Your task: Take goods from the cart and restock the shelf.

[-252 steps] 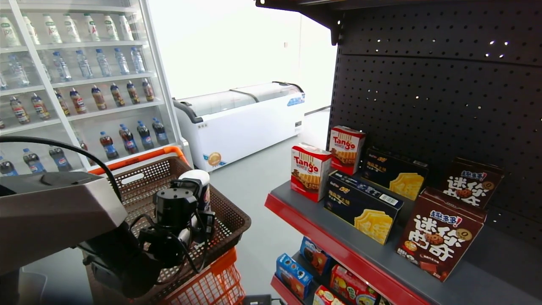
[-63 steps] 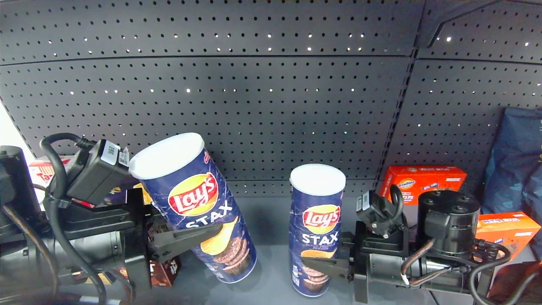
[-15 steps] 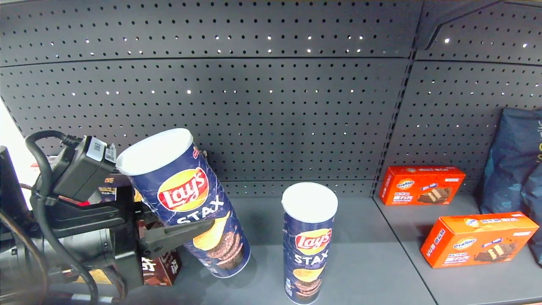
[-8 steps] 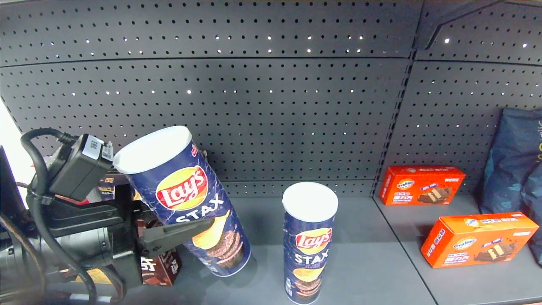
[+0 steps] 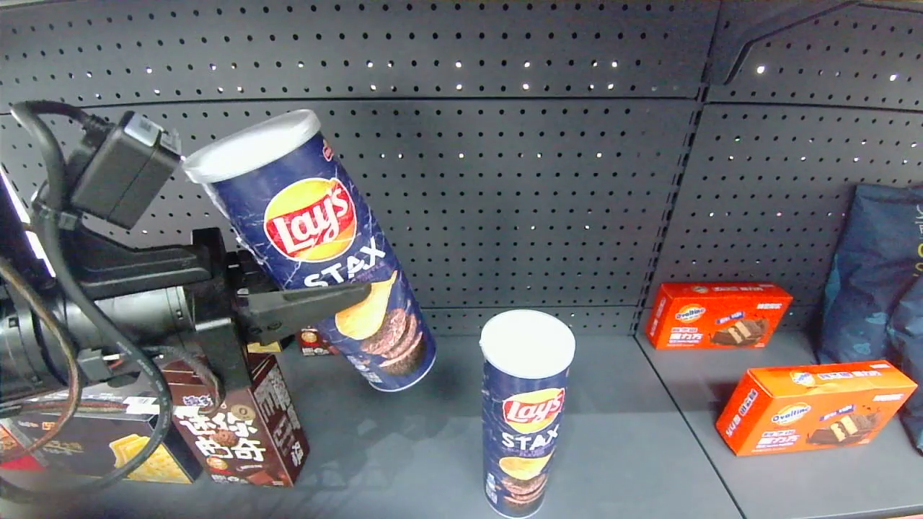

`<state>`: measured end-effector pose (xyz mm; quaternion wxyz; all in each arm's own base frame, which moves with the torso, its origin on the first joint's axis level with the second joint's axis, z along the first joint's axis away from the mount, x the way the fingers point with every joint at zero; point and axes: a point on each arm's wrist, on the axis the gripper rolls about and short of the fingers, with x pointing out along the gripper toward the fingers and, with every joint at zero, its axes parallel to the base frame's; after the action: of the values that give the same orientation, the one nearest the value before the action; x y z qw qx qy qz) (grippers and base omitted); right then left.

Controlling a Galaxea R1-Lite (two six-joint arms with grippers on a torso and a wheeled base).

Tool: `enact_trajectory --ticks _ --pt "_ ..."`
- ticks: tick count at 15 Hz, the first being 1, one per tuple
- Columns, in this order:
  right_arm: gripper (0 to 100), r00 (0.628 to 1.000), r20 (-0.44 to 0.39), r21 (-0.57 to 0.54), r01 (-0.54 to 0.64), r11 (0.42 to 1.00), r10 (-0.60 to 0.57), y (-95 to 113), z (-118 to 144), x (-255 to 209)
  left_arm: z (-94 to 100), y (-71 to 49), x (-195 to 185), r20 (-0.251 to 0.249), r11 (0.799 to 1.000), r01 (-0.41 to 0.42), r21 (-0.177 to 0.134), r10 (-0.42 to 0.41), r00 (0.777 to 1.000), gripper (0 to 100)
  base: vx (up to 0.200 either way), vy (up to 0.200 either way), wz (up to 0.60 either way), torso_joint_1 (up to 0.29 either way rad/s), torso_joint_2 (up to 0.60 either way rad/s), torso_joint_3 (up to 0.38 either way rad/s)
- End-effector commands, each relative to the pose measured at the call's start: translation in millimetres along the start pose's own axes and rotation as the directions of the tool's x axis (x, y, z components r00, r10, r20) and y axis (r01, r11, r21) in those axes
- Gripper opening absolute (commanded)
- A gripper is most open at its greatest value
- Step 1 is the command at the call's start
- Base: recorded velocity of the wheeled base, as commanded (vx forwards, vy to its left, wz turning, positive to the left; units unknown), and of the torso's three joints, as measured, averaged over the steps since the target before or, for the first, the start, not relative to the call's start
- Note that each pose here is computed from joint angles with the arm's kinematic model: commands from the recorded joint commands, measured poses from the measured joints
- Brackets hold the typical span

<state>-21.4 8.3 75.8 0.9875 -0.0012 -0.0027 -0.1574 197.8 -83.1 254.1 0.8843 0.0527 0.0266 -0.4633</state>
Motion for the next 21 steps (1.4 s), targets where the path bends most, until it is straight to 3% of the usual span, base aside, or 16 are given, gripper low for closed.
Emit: enact_trajectory --ticks 1,5,8,10,13,14,17,21 --pt "100 1.0 -0.001 0.0 0.0 1.0 0.0 0.0 0.1 0.1 16.7 12.2 9.1 -0.033 1.0 -0.009 -0.017 0.009 0.999 0 0.0 0.0 0.0 0.0 0.0 0.0" --pt "100 1.0 -0.003 0.0 0.0 1.0 0.0 0.0 0.0 0.1 15.2 15.8 28.0 -0.102 0.996 0.059 -0.06 -0.065 0.993 0 0.0 0.0 0.0 0.0 0.0 0.0" --pt "100 1.0 -0.001 0.0 0.0 1.0 0.0 0.0 0.1 0.1 21.3 25.6 44.4 -0.103 0.98 0.176 -0.092 -0.186 0.977 0 0.0 0.0 0.0 0.0 0.0 0.0" --pt "100 1.0 -0.001 0.0 0.0 1.0 0.0 0.0 0.1 0.1 22.5 31.4 54.4 -0.106 0.977 0.191 -0.093 -0.2 0.974 0 0.0 0.0 0.0 0.0 0.0 0.0" --pt "100 1.0 -0.001 0.0 0.0 1.0 0.0 0.0 0.1 0.1 5.0 46.2 75.9 -0.15 0.978 0.206 -0.016 -0.206 0.967 0 0.0 0.0 0.0 0.0 0.0 0.0" --pt "100 1.0 -0.001 0.0 0.0 1.0 0.0 0.0 0.1 0.1 -0.9 49.4 80.7 -0.166 0.978 0.206 -0.006 -0.205 0.965 0 0.0 0.0 0.0 0.0 0.0 0.0" --pt "100 1.0 -0.001 0.0 0.0 1.0 0.0 0.0 0.1 0.1 -14.4 57.9 94.6 -0.226 0.981 0.192 -0.037 -0.195 0.954 0 0.0 0.0 0.0 0.0 0.0 0.0" --pt "100 1.0 -0.001 0.0 0.0 1.0 0.0 0.0 0.1 0.1 -18.4 72.5 116.9 -0.226 0.982 0.185 -0.023 -0.185 0.956 0 0.0 0.0 0.0 0.0 0.0 0.0"
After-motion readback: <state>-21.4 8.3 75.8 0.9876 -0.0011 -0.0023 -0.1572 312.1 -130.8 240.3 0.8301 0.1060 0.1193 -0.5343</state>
